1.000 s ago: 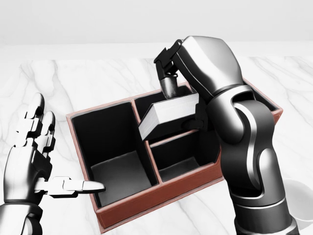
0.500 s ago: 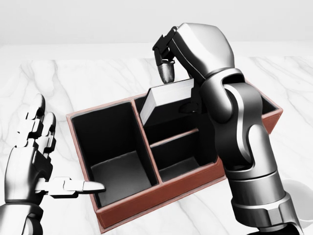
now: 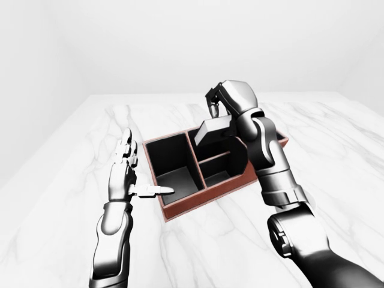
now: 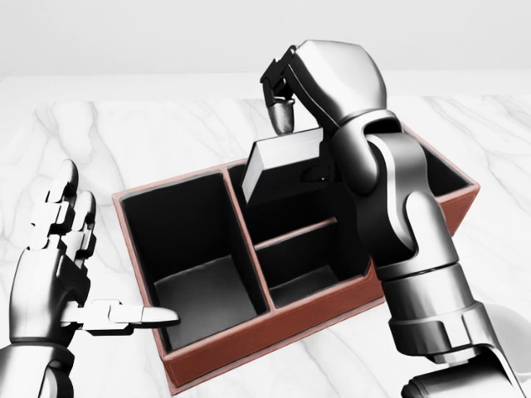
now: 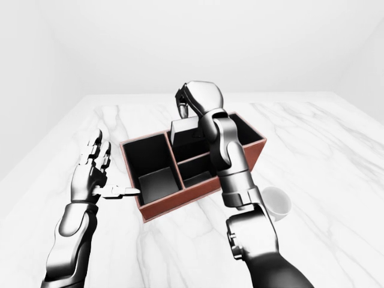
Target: Pick up the book and place it in the front compartment of the caddy.
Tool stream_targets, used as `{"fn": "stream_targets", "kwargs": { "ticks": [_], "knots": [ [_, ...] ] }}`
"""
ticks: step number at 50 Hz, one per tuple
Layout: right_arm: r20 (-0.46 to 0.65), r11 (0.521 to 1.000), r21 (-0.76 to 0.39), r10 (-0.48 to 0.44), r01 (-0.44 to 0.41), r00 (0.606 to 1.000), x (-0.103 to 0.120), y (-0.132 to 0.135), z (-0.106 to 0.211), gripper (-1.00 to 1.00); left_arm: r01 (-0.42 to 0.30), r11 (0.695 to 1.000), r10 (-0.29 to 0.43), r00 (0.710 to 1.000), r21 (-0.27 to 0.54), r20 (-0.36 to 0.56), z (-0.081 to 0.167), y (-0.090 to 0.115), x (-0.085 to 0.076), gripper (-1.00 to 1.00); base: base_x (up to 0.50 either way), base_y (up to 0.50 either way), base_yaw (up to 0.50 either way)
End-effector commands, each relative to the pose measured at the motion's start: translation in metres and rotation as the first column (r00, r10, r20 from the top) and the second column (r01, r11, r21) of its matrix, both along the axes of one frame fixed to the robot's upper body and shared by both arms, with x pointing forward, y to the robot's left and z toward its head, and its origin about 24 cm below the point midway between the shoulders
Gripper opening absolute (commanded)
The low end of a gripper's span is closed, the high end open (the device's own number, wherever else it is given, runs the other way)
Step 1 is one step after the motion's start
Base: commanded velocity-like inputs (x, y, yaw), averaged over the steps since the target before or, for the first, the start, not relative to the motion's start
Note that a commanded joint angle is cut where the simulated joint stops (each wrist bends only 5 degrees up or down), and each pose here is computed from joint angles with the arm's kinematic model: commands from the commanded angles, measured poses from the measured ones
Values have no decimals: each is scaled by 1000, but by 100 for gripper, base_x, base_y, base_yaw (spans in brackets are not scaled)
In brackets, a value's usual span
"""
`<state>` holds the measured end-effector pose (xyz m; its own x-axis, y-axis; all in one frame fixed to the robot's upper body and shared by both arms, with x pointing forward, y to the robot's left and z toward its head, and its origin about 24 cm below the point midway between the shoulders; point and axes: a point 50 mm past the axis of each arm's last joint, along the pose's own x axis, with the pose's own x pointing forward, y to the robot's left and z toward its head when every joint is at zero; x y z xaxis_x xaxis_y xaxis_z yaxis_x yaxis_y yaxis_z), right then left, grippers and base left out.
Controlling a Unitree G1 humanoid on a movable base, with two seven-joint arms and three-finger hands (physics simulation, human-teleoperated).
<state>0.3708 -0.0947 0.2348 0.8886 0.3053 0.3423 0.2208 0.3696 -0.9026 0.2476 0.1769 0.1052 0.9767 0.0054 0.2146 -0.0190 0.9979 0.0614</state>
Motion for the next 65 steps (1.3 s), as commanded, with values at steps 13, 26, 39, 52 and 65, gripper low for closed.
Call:
{"fn": "stream_targets", "kwargs": {
  "ticks": [13, 26, 39, 52, 65],
  "knots": [
    [16, 999, -1, -42, 42, 999, 23, 2, -12, -100, -1, 1000, 1, 1000, -2, 14, 3, 1, -1, 100, 0, 0, 0],
    [3, 997, 0, -78, 78, 997, 35, -1, -20, -100, 0, 1000, 0, 1000, -2, 9, 2, 1, -1, 100, 0, 0, 0],
    [-15, 996, 6, -94, 94, 995, 39, 1, -30, -100, 2, 1000, -2, 1000, 0, 6, 1, 0, -1, 100, 0, 0, 0],
    [-24, 994, 8, -109, 109, 994, 41, 3, -38, -100, 2, 1000, -2, 1000, -1, -3, -1, 0, 0, 100, 0, 0, 0],
    [-21, 993, -7, -119, 119, 993, 43, 6, -42, -100, 3, 1000, -3, 1000, 0, 6, 1, 0, 0, 100, 0, 0, 0]
  ]
}}
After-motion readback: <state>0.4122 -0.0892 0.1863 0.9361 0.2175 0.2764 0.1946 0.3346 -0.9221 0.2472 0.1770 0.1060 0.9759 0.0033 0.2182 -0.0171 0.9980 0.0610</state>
